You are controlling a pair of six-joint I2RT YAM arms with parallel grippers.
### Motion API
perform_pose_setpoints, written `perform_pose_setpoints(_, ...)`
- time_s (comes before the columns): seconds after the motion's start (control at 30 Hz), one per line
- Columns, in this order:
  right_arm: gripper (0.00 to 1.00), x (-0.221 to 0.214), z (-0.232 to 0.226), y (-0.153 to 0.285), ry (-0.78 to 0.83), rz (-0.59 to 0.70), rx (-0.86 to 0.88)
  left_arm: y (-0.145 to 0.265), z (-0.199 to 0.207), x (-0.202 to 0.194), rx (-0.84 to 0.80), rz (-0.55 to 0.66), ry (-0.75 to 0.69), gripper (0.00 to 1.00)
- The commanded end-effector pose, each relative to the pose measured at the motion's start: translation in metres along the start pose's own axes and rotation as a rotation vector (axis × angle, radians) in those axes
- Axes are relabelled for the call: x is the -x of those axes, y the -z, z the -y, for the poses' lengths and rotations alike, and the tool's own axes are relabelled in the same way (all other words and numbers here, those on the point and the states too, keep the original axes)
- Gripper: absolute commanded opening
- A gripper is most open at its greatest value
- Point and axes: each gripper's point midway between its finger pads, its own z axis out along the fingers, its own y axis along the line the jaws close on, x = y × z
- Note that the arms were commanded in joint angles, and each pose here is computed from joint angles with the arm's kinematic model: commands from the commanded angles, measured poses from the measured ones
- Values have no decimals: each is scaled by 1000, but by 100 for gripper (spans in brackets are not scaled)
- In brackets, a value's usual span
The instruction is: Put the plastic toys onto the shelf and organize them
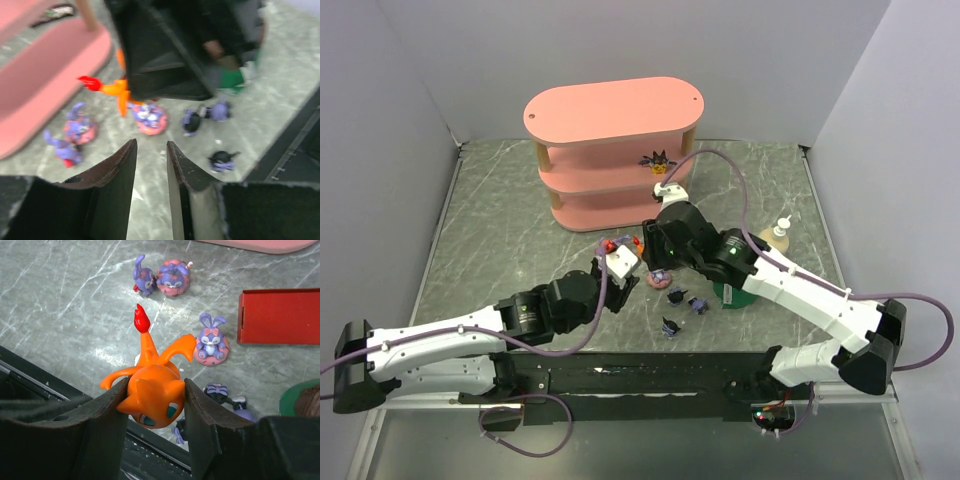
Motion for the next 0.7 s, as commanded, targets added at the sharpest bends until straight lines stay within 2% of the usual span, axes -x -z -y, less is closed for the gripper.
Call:
perform_pose_setpoints(0.0,1,11,2,17,-18,58,23,-1,-28,35,186,106,-108,37)
perform_pose_setpoints(0.17,2,6,2,18,-8,47,38,-5,-26,45,190,161,-134,44)
perform_pose_setpoints(0.37,2,2,-1,20,-11,39,63,-11,-9,49,90,184,-179,56)
perform_pose_setpoints(0.5,2,1,-2,20,-17,37,67,-15,-10,44,103,177,-196,58)
perform_pose_setpoints(0.67,3,2,-5,22,-26,43,87,-20,-7,38,96,157,-212,52)
